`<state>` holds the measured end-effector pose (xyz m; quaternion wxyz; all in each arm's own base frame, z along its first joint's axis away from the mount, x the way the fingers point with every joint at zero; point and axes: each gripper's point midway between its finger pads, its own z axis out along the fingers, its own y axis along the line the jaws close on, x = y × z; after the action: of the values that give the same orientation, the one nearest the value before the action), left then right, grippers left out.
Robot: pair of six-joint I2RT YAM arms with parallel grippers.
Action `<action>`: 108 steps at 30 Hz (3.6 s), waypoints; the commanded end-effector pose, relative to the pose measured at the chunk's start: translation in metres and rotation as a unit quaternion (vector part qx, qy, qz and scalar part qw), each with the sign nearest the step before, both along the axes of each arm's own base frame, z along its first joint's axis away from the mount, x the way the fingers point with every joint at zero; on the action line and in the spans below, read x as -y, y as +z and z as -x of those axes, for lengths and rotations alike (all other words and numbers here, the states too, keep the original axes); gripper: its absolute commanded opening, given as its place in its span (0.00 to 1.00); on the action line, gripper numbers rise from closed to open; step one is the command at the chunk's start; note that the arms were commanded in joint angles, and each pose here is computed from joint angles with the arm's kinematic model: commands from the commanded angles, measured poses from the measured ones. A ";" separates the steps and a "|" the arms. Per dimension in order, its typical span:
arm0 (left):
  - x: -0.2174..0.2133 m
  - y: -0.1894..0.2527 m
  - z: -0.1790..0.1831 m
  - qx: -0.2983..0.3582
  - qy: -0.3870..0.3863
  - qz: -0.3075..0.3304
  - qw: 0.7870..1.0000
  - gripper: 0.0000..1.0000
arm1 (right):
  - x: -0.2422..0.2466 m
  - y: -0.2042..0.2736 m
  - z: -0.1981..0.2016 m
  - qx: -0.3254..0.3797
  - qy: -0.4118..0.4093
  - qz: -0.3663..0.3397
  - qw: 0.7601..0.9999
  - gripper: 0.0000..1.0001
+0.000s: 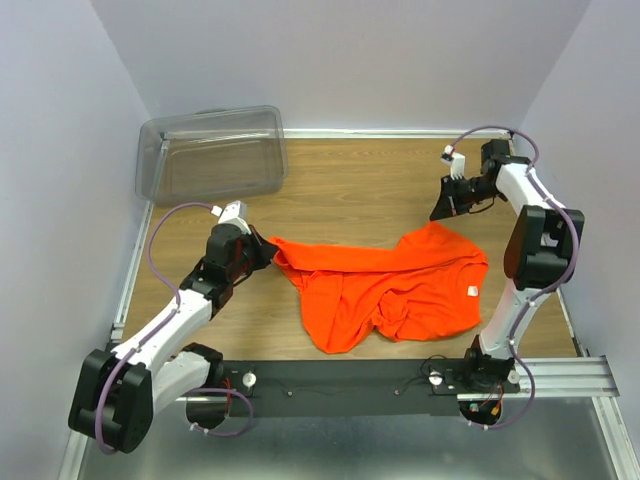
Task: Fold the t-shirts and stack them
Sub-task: Flatten the tshirt out
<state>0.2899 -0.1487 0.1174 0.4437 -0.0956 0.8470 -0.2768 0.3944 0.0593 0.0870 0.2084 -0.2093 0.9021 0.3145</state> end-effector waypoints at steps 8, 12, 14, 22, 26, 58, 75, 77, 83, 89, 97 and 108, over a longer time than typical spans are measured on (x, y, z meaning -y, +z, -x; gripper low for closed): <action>0.003 0.028 -0.007 0.036 -0.007 0.007 0.999 0.00 | 0.004 0.006 0.031 0.019 -0.009 0.045 0.999 0.50; 0.002 0.030 -0.004 0.042 -0.007 0.010 0.999 0.00 | 0.008 -0.012 0.005 0.006 -0.035 0.046 0.998 0.50; 0.001 0.031 -0.003 0.044 -0.005 0.012 0.999 0.00 | 0.011 -0.015 -0.009 0.016 -0.047 0.052 0.997 0.49; 0.001 0.025 0.000 0.038 -0.008 0.014 0.999 0.00 | 0.022 -0.038 -0.025 0.013 -0.059 0.081 0.995 0.49; 0.002 0.024 0.000 0.039 -0.009 0.013 0.999 0.00 | 0.029 -0.044 -0.029 0.022 -0.060 0.100 0.993 0.49; 0.003 0.024 -0.011 0.041 -0.007 0.003 0.999 0.00 | -0.007 0.029 0.209 0.158 0.398 0.058 0.902 0.09; 0.004 0.031 -0.008 0.045 -0.010 0.010 0.999 0.00 | -0.011 0.009 0.091 0.026 0.035 0.027 0.999 0.51; 0.004 0.030 -0.006 0.045 -0.011 0.012 0.999 0.00 | 0.000 0.001 0.084 0.036 0.015 0.065 0.997 0.51; 0.004 0.029 -0.007 0.047 -0.012 0.011 0.999 0.00 | 0.028 -0.005 0.101 0.034 -0.021 0.145 0.989 0.51; 0.005 0.027 -0.007 0.047 -0.016 0.011 0.999 0.00 | 0.042 -0.024 0.119 0.003 -0.027 0.185 0.982 0.50; 0.006 0.030 -0.008 0.052 -0.018 0.011 0.998 0.00 | 0.051 -0.044 0.132 -0.031 -0.021 0.209 0.977 0.49; 0.007 0.030 -0.008 0.053 -0.021 0.011 0.998 0.00 | 0.056 -0.070 0.138 -0.067 -0.018 0.214 0.974 0.48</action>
<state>0.2961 -0.1521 0.1396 0.4720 -0.0813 0.8286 -0.2898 0.2586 0.0091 0.0271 0.1132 -0.2142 0.9609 0.1340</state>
